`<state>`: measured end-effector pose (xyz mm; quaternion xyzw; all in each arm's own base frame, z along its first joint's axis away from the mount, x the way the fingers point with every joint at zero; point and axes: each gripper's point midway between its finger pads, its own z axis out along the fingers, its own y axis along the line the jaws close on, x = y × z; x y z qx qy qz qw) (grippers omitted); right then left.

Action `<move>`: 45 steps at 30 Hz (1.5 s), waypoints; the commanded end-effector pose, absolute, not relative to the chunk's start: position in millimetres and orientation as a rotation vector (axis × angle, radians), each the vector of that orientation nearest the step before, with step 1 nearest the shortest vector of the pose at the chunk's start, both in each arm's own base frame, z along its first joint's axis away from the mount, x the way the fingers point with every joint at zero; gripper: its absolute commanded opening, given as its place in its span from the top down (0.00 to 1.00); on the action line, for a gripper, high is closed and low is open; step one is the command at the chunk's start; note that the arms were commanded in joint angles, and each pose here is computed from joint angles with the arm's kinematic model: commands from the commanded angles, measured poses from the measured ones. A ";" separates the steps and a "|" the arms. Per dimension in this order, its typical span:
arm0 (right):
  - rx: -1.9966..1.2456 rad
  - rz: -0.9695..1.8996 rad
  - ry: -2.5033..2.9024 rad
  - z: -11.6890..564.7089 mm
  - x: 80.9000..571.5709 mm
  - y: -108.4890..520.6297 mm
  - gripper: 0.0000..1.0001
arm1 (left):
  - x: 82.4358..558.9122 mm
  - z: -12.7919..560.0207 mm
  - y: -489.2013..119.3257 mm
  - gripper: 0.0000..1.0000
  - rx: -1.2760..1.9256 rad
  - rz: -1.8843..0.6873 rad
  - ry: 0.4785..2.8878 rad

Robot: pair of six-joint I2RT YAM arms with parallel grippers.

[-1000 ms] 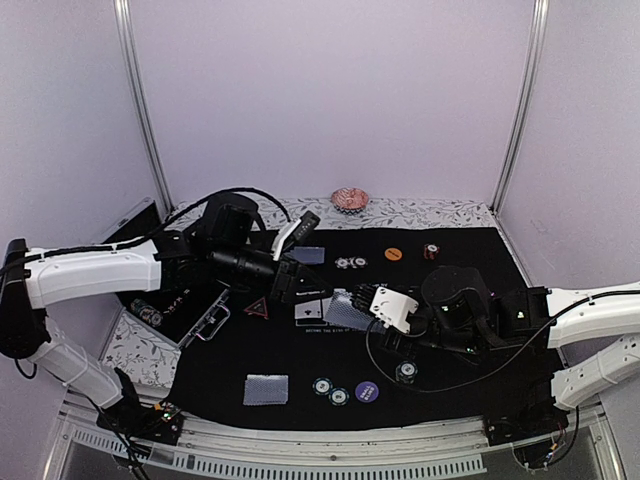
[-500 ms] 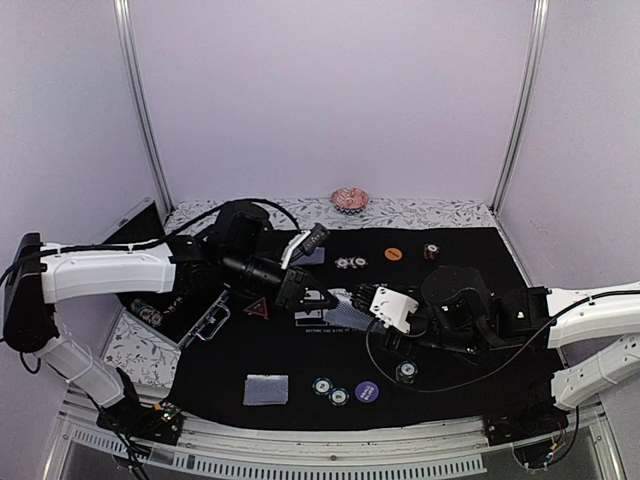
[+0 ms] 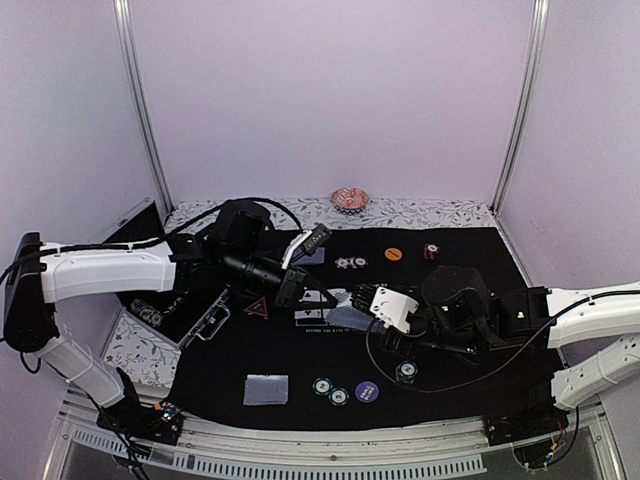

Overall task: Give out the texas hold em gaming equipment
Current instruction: Pick up the poker card from the face-down deck piles, then flop the poker card into the community card area.

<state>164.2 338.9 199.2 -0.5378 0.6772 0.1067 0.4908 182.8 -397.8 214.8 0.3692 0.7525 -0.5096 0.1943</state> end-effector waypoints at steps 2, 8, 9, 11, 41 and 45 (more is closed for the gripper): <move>-1.247 0.271 1.614 218.5 170.1 341.9 0.44 | 179.2 227.3 -395.1 1.00 1.064 -1.418 2.078; -1.241 0.268 1.617 217.6 169.8 337.9 0.44 | 185.1 224.2 -381.6 1.00 1.033 -1.372 2.096; -1.239 0.270 1.618 217.6 169.6 337.7 0.44 | 184.4 223.8 -380.7 1.00 1.031 -1.374 2.096; -1.241 0.267 1.621 216.1 169.9 337.5 0.44 | 182.4 223.6 -380.2 1.00 1.031 -1.384 2.097; -1.208 0.284 1.625 213.1 176.5 325.7 0.43 | 274.1 316.6 -283.9 1.00 0.639 -0.677 1.946; -1.216 0.310 1.610 221.0 173.7 328.3 0.43 | 314.9 287.4 -286.7 1.00 0.666 -0.428 2.003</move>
